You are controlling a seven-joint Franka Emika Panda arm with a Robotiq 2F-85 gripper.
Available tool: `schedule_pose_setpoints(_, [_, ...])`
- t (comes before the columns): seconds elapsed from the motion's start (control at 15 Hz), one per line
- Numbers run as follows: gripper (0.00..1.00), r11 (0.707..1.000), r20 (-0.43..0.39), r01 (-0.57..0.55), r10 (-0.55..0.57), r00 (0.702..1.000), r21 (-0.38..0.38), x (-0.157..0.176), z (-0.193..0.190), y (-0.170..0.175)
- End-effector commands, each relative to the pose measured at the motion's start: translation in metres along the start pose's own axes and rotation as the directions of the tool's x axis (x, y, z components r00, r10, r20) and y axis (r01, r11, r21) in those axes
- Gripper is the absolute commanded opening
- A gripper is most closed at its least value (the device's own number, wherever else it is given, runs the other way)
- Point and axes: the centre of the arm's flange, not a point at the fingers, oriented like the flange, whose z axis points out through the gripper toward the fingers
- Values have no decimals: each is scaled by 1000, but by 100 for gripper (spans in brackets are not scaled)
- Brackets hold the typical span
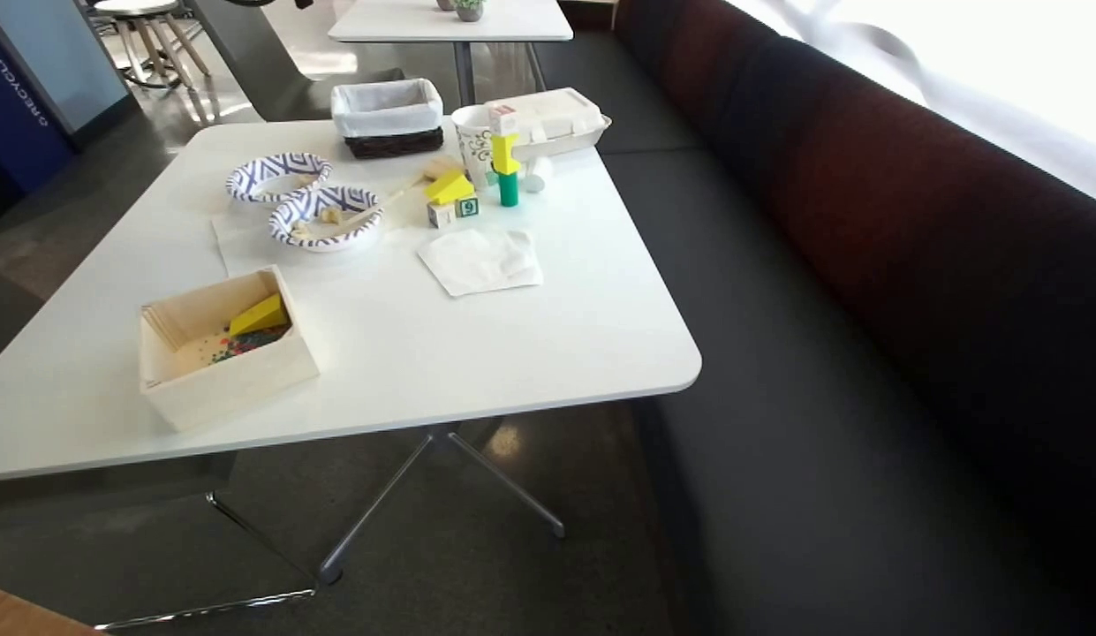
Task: Move the brown basket closer to the takeaway pack
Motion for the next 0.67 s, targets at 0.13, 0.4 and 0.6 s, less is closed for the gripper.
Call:
schedule_pose_setpoints(0.13, [100, 987, 280, 121, -88, 956, -104, -96, -66, 80])
schedule_pose_setpoints(0.4, [100, 993, 260, 79, -54, 964, -86, -81, -63, 84])
schedule_pose_setpoints(0.6, [100, 992, 268, 89, -63, 961, -86, -86, -62, 80])
